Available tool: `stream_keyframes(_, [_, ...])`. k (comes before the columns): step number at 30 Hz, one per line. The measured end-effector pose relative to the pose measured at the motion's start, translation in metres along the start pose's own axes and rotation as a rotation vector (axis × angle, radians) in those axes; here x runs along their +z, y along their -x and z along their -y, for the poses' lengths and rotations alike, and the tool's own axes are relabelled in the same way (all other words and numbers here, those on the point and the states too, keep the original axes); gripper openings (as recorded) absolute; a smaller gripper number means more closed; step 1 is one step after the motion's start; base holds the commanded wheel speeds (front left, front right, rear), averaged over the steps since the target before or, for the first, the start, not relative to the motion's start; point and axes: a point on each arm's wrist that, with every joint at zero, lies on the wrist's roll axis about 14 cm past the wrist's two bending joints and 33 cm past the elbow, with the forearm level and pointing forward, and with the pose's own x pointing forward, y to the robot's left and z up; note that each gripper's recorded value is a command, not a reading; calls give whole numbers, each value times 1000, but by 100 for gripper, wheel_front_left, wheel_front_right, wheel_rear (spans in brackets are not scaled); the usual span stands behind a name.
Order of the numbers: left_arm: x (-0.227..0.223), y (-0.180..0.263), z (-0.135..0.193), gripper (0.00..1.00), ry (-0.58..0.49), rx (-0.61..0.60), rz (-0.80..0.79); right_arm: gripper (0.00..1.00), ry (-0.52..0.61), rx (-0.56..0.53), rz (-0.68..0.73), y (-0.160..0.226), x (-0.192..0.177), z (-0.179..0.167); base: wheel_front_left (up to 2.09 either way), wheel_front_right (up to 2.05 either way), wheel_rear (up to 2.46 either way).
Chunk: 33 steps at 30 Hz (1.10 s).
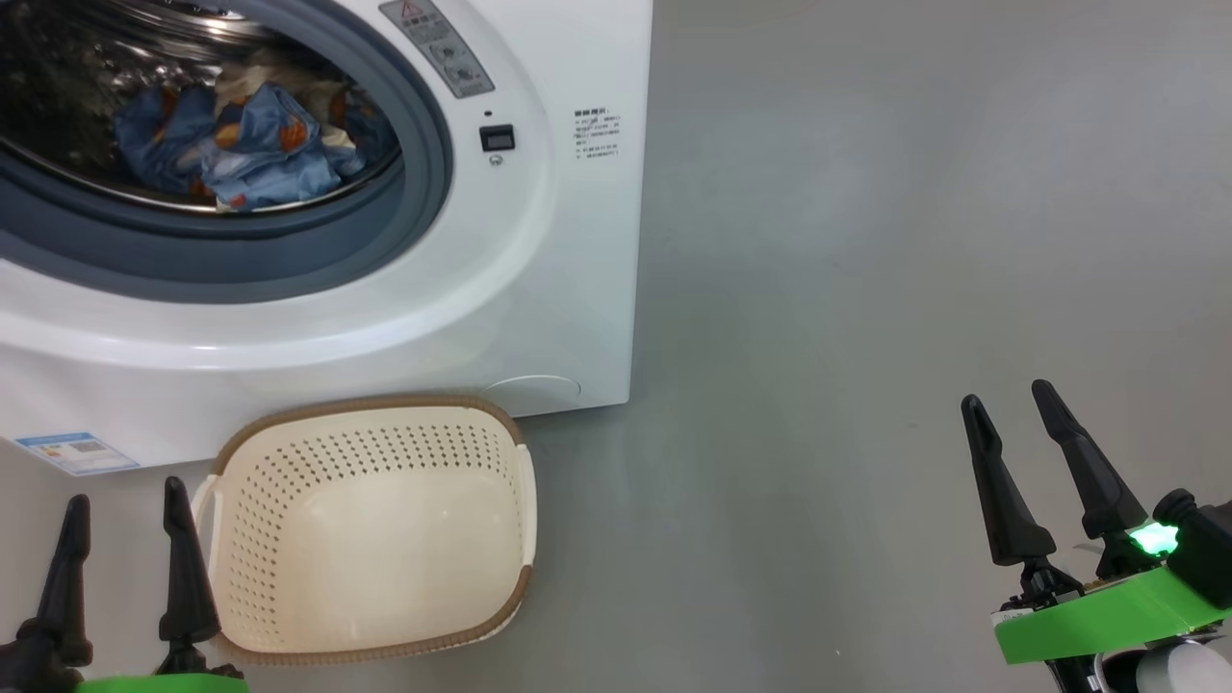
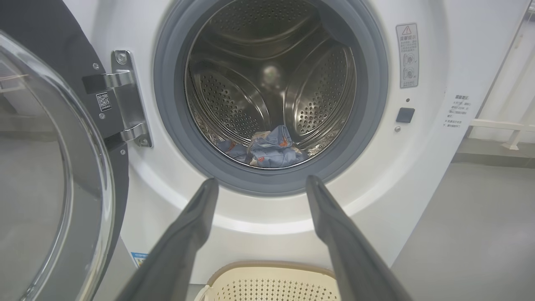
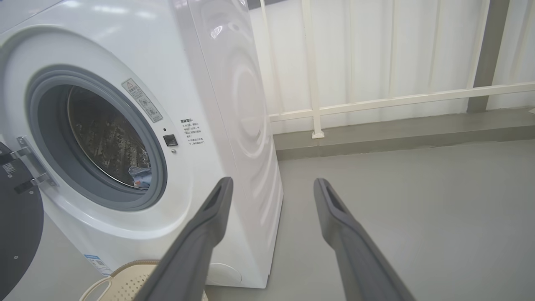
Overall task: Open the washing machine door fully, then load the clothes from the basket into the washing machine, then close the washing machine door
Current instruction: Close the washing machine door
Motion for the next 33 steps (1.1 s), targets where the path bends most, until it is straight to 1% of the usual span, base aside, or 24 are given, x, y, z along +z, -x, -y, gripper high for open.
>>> stream_keyframes(20, [2,2,-4,100,-3,11,5,100,-2,13,0,-4,-1,-3,-6,6,0])
stream_keyframes(28, [7,8,-14,100,-5,41,17,100,-9,44,-8,-10,-5,-12,0,0,0])
stream_keyframes(33, [9,14,-21,100,0,68,21,100,-11,84,-22,-15,-10,-23,0,0,0])
